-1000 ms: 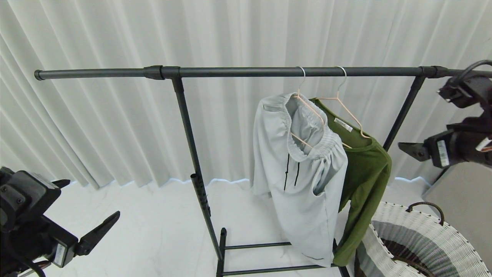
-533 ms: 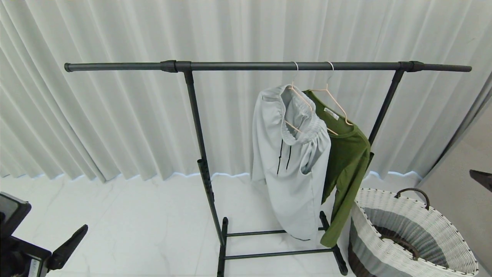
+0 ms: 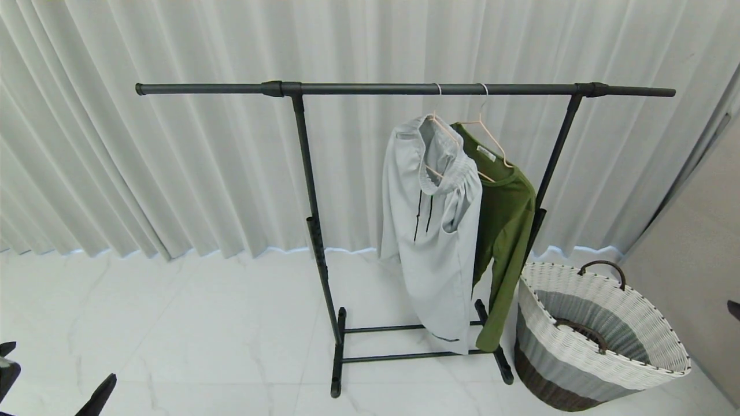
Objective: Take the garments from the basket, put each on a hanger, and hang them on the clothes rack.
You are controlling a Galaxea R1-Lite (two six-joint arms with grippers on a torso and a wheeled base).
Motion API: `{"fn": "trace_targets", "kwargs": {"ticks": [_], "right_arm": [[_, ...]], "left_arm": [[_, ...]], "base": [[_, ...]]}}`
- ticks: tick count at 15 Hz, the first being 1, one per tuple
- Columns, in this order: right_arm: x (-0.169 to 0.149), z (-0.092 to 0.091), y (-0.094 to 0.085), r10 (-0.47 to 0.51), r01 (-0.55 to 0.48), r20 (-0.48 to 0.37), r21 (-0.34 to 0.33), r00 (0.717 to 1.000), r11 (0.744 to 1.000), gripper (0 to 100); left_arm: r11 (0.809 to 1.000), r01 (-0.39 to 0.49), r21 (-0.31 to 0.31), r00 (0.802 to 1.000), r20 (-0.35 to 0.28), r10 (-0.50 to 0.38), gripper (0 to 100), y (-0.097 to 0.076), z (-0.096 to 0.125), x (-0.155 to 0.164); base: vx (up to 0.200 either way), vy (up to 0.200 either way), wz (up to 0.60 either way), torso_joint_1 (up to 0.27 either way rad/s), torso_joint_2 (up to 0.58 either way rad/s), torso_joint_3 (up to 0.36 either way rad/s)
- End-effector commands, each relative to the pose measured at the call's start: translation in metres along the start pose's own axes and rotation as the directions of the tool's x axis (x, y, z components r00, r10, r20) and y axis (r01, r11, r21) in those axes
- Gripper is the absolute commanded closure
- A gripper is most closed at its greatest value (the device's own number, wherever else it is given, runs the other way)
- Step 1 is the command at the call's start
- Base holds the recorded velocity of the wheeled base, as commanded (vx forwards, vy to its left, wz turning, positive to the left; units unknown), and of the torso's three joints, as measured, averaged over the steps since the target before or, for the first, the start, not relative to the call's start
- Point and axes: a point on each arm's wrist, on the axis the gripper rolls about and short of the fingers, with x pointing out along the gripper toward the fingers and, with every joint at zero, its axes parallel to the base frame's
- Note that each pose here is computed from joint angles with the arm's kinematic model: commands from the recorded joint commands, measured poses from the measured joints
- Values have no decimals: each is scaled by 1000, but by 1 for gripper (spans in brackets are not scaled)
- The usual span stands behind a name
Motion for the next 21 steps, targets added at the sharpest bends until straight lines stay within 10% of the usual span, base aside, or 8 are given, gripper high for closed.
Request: {"fn": "trace_targets", "kwargs": {"ticks": [1, 9, 14, 17, 21], "right_arm": [[-10, -19, 5, 4, -4, 3, 0, 1000, 1000, 0], [-37, -122, 37, 3, -5, 131, 11, 991, 1000, 0], [-61, -157, 46, -56, 26, 269, 114, 961, 993, 0], [-63, -158, 46, -85, 39, 300, 156, 950, 987, 0], [-63, -158, 45, -91, 43, 308, 159, 947, 986, 0]], "left_arm": [[999, -44, 13, 996, 74, 43, 0, -15, -13, -25], [939, -200, -279, 958, 144, 247, 0, -48, -46, -71], [929, -214, -302, 956, 131, 262, 0, -47, -47, -71], [963, -12, -270, 965, 250, 82, 0, -51, -44, -71], [948, 140, -286, 951, 305, -49, 0, -53, -42, -71]], "base": [[0, 0, 0, 0, 0, 0], [0, 0, 0, 0, 0, 0], [0, 0, 0, 0, 0, 0], [0, 0, 0, 0, 0, 0], [0, 0, 0, 0, 0, 0]]}}
